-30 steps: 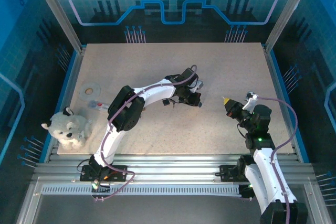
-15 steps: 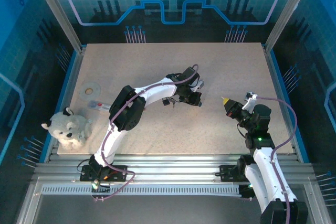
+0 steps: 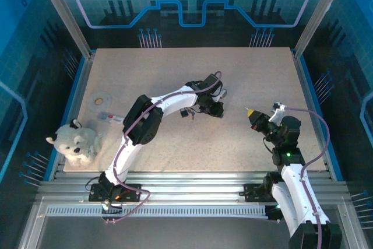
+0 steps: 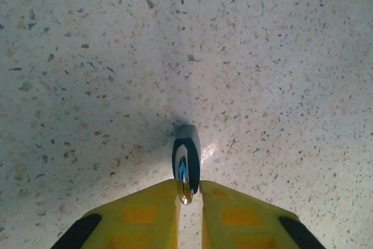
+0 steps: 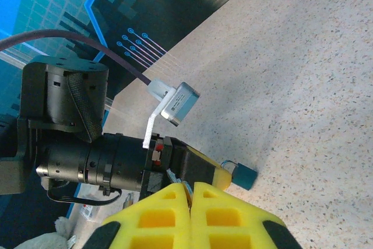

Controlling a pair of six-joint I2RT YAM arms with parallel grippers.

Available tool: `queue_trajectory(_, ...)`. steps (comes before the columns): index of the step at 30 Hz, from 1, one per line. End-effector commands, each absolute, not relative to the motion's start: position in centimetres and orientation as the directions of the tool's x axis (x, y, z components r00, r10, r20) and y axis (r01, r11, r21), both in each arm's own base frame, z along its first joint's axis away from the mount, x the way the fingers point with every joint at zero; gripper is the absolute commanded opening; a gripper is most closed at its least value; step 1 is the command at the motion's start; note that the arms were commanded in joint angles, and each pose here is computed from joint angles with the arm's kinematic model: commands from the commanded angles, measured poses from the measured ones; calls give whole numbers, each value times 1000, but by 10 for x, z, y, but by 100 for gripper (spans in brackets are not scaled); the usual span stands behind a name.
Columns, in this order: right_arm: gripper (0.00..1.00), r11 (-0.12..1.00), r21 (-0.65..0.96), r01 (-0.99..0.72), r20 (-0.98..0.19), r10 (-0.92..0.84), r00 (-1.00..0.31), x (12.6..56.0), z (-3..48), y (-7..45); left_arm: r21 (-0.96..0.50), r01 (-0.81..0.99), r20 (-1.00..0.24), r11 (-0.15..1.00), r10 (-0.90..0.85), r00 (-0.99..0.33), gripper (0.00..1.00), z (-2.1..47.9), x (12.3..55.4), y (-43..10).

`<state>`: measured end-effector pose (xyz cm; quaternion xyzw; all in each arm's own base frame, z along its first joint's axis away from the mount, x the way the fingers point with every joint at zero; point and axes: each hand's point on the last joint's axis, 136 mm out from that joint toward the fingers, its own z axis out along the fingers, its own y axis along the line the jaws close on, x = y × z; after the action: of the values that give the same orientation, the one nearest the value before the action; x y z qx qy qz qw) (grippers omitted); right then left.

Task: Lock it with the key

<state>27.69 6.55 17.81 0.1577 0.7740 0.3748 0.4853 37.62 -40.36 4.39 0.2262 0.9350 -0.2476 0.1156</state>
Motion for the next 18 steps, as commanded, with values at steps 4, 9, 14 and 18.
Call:
queue_trajectory(4,0,662,739,-125,-631,614,-474,277,179,65,-379,494,-323,783,388,-863,19,40,379,-403)
queue_trajectory(9,0,661,740,-125,-630,614,-476,277,178,65,-372,498,-326,783,392,-860,20,40,382,-404)
queue_trajectory(14,0,662,739,-125,-630,613,-477,277,178,66,-372,497,-328,784,390,-860,20,41,386,-405)
queue_trajectory(18,0,662,738,-126,-631,612,-478,277,178,66,-366,497,-331,787,389,-860,21,41,389,-405)
